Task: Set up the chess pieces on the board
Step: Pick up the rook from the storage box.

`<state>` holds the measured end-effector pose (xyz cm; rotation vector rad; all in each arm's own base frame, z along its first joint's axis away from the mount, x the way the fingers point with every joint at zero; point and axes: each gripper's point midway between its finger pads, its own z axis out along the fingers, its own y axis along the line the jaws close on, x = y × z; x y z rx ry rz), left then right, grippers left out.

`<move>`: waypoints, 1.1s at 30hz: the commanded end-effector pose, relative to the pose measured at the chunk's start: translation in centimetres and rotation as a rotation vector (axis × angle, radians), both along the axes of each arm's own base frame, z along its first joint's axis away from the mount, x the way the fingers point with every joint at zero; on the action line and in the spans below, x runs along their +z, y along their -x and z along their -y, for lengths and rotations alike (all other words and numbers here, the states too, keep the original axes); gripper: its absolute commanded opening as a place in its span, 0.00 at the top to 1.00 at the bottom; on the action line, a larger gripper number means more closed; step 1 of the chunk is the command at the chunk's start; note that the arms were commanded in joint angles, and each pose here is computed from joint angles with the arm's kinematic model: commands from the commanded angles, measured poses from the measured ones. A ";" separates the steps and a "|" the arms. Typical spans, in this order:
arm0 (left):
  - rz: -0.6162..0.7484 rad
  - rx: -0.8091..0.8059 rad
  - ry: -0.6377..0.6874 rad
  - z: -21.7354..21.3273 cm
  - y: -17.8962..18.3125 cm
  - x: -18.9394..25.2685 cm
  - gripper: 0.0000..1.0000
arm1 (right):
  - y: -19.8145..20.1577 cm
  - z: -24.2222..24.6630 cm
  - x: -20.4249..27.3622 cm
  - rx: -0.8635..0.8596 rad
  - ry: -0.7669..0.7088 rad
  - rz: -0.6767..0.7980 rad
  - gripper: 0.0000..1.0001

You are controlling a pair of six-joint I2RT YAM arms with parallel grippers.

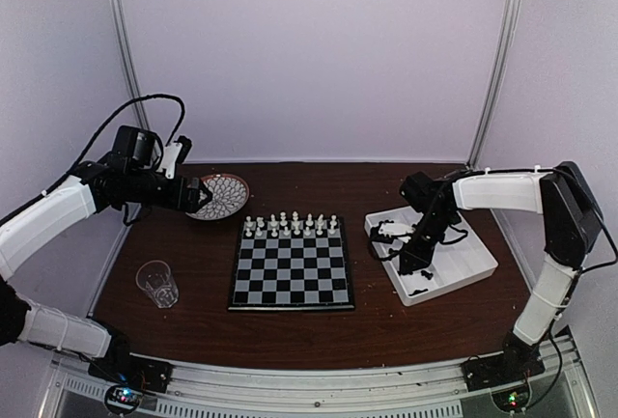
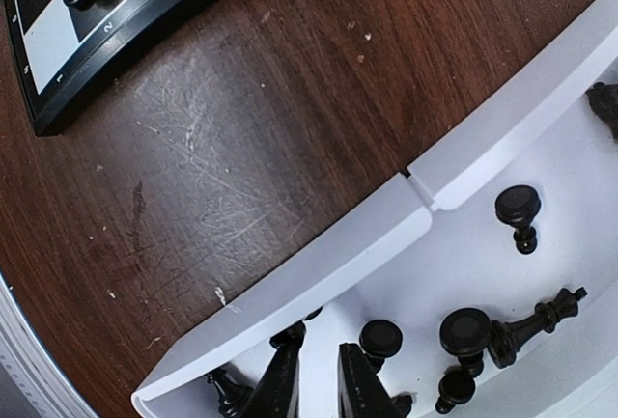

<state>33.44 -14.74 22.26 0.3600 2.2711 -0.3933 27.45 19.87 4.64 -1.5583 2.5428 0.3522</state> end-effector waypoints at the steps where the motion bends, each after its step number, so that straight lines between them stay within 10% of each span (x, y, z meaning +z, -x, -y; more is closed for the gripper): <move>1: 0.032 -0.024 0.011 0.5 -0.6 0.3 0.09 | 0.9 -0.8 -0.6 0.032 -0.020 -0.049 0.82; 33: 0.029 -0.027 0.014 0.6 -0.6 0.2 0.09 | 1.6 -0.6 -0.2 0.377 -0.037 0.031 0.78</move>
